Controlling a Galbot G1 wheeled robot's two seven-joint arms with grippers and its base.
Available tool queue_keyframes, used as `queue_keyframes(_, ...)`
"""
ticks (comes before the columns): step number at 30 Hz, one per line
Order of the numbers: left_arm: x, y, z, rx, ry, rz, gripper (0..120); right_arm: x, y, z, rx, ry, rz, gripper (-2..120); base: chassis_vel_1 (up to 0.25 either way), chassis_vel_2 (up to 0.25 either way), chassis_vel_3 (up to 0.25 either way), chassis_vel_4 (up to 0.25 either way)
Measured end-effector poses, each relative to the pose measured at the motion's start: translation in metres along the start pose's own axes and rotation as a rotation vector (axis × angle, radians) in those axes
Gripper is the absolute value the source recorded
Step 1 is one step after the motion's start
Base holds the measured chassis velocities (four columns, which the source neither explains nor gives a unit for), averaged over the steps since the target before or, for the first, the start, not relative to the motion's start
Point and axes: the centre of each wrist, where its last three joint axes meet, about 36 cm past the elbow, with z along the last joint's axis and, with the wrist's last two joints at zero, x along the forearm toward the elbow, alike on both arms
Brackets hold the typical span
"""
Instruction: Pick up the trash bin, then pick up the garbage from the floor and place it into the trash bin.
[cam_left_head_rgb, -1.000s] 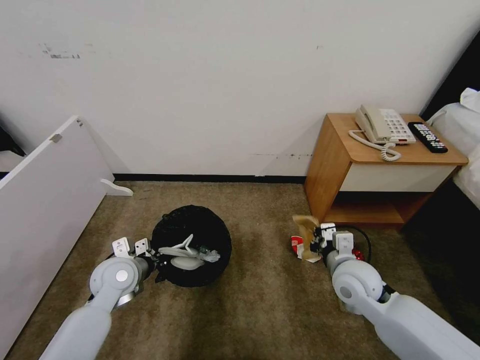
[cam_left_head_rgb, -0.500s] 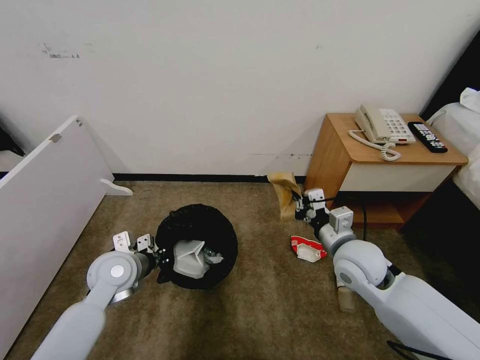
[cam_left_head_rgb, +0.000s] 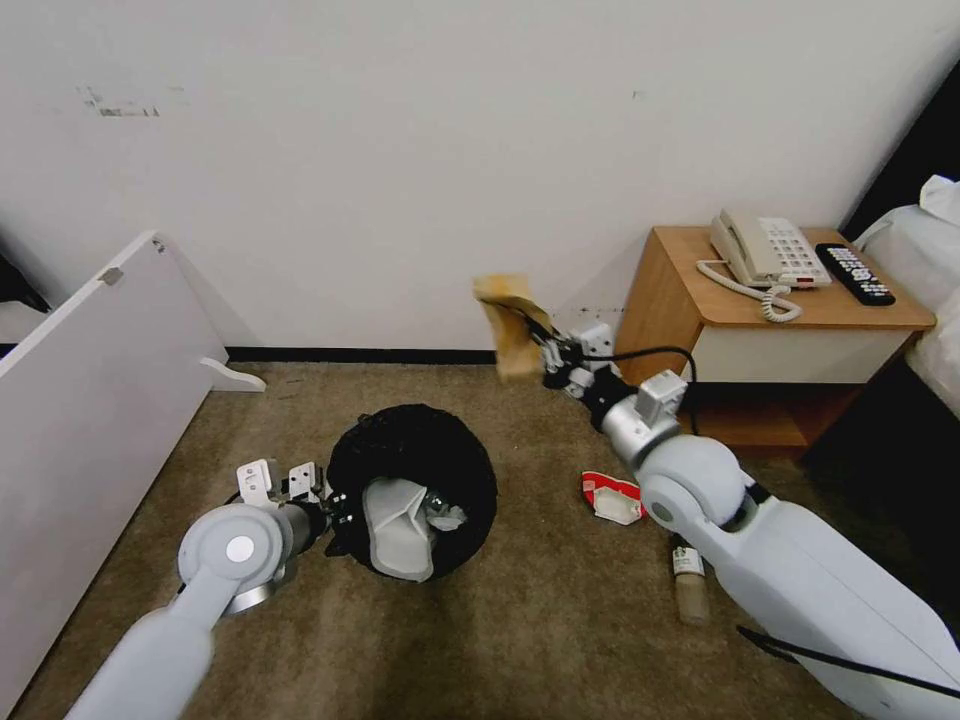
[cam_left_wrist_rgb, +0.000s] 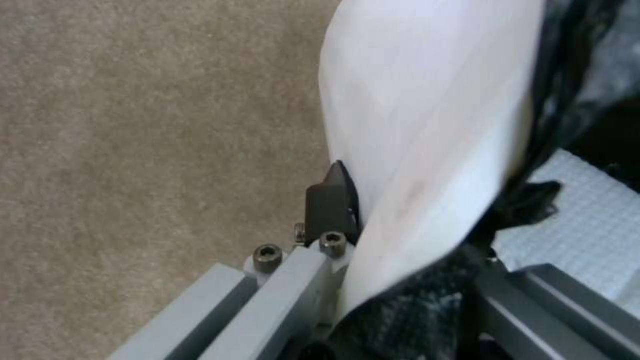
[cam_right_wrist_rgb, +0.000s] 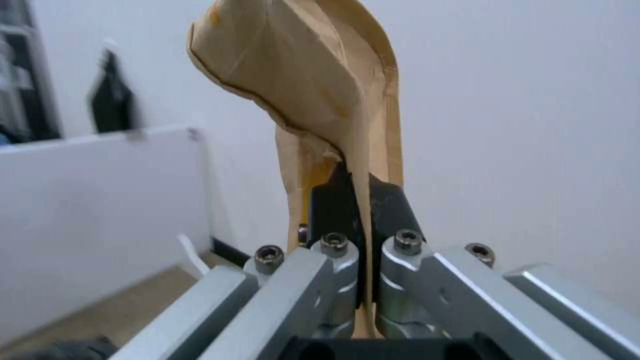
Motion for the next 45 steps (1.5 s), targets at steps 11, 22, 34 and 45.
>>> queue_keyframes(11, 0.016, -0.023, -0.01, 0.078, 0.042, 0.068, 0, -0.025, 0.018, -0.012, -0.049, -0.211, -0.315, 0, 0.0, 0.0, 0.0, 0.0)
queue_keyframes(22, 0.027, -0.033, -0.026, 0.218, 0.093, 0.111, 0, -0.016, 0.022, 0.01, -0.035, -0.206, -0.44, 0, 0.0, 0.0, 0.0, 0.0)
queue_keyframes(34, 0.03, -0.038, -0.03, 0.306, 0.109, 0.139, 0, 0.001, 0.022, 0.041, -0.013, -0.155, -0.467, 0, 0.0, 0.0, 0.0, 0.0)
queue_keyframes(45, 0.034, -0.041, -0.023, 0.311, 0.117, 0.145, 0, 0.007, 0.022, 0.068, 0.019, -0.108, -0.475, 0, 0.0, 0.0, 0.0, 0.0)
